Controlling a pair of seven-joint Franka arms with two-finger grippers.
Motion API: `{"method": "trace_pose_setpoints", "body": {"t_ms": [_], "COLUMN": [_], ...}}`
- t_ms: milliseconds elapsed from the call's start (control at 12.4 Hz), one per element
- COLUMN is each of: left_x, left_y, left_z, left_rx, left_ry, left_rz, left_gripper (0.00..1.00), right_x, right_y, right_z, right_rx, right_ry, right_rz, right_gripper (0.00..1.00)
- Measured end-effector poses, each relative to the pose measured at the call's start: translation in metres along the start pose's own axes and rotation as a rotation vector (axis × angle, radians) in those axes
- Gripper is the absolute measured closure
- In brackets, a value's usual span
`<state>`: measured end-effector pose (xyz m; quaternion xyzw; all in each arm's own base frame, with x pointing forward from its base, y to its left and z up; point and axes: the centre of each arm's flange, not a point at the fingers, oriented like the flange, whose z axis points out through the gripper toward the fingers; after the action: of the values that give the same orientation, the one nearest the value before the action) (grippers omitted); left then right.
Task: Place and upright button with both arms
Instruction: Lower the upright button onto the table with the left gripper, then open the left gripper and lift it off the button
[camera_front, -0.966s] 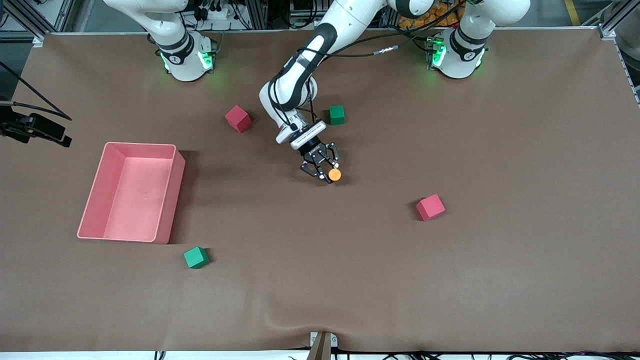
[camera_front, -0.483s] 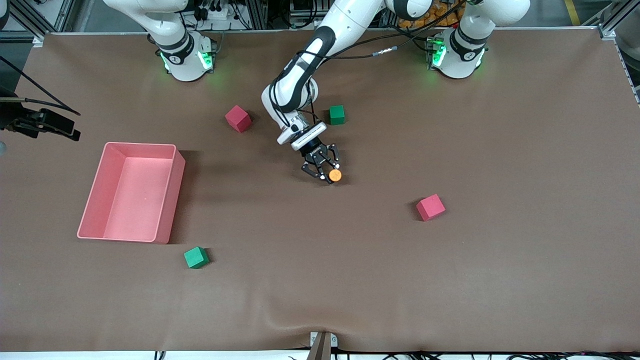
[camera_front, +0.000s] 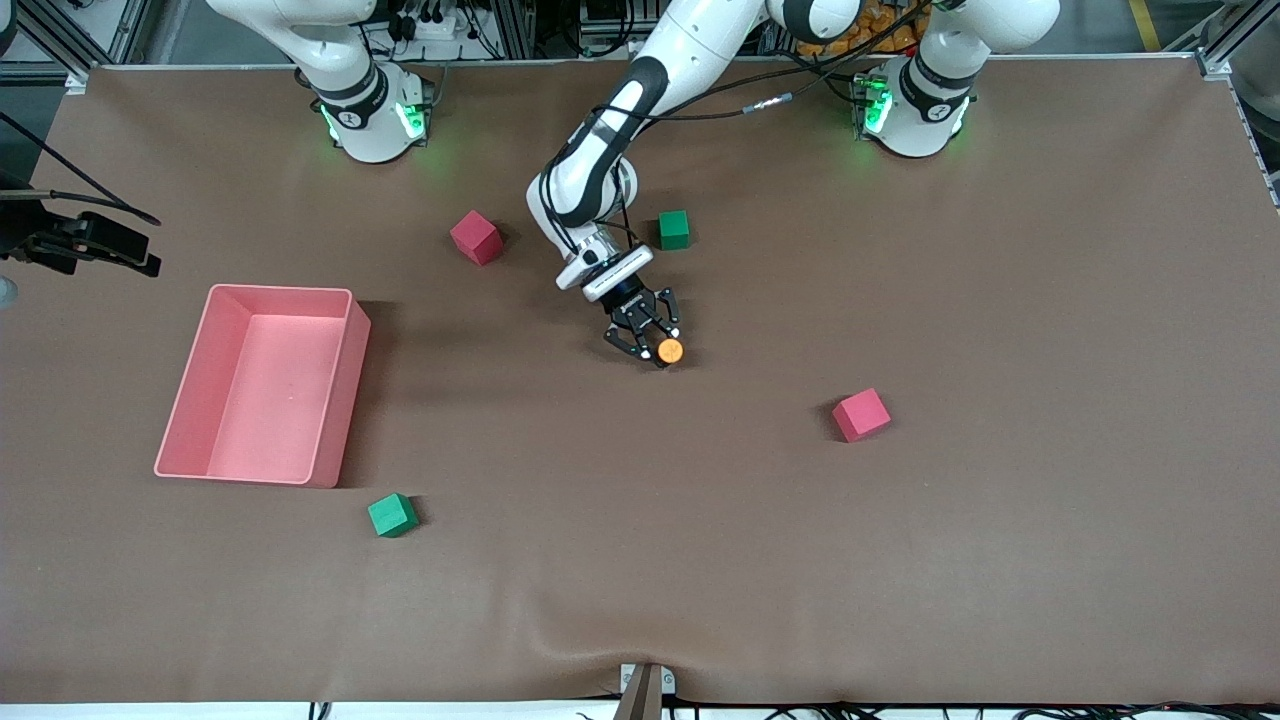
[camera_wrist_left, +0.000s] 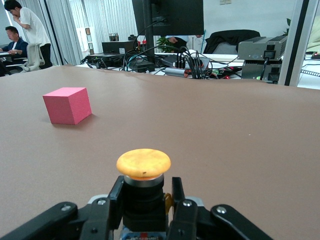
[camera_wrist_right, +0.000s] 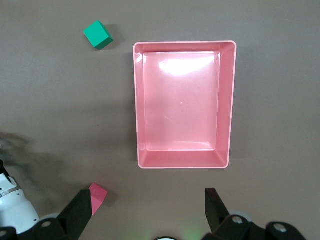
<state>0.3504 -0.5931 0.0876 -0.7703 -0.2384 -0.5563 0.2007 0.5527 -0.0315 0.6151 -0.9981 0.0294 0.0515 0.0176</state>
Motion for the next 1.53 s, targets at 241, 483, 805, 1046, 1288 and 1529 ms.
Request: {"method": "trace_pose_setpoints", "body": {"t_ms": [241,483,805,1046,1288,1529], "left_x": [0.001,0.002,0.004,0.016,0.048,0.089], "left_y": [0.001,0.002,0.002,0.002,0.008,0.014], "left_z": [-0.001,-0.001,-0.007,-0.036,-0.060,-0.075], "left_rx": [-0.004,-0.005,-0.005,0.002,-0.013,-0.024], "left_ry": [0.002,0.006,0.013,0.001,-0.041,-0.121], "left_rz": [-0.002,-0.002,0.116,0.196,0.355,0.543], "left_gripper": [0.47,0.12,0.00,0.00,0.00,0.00], "right_x": [0.000,0.000,0.000,0.000,0.000,0.000], "right_y": [0.000,0.000,0.000,0.000,0.000,0.000], "right_z": [0.000,0.000,0.000,0.000,0.001,0.001], "right_rx": [0.000,0.001,0.001,0.001,0.001,0.001], "right_ry": [-0.001,-0.001,-0.001,-0.001,-0.001,-0.001], "right_rz": [0.000,0.000,0.000,0.000,0.000,0.000], "right_gripper": [0.00,0.00,0.00,0.00,0.00,0.00]}}
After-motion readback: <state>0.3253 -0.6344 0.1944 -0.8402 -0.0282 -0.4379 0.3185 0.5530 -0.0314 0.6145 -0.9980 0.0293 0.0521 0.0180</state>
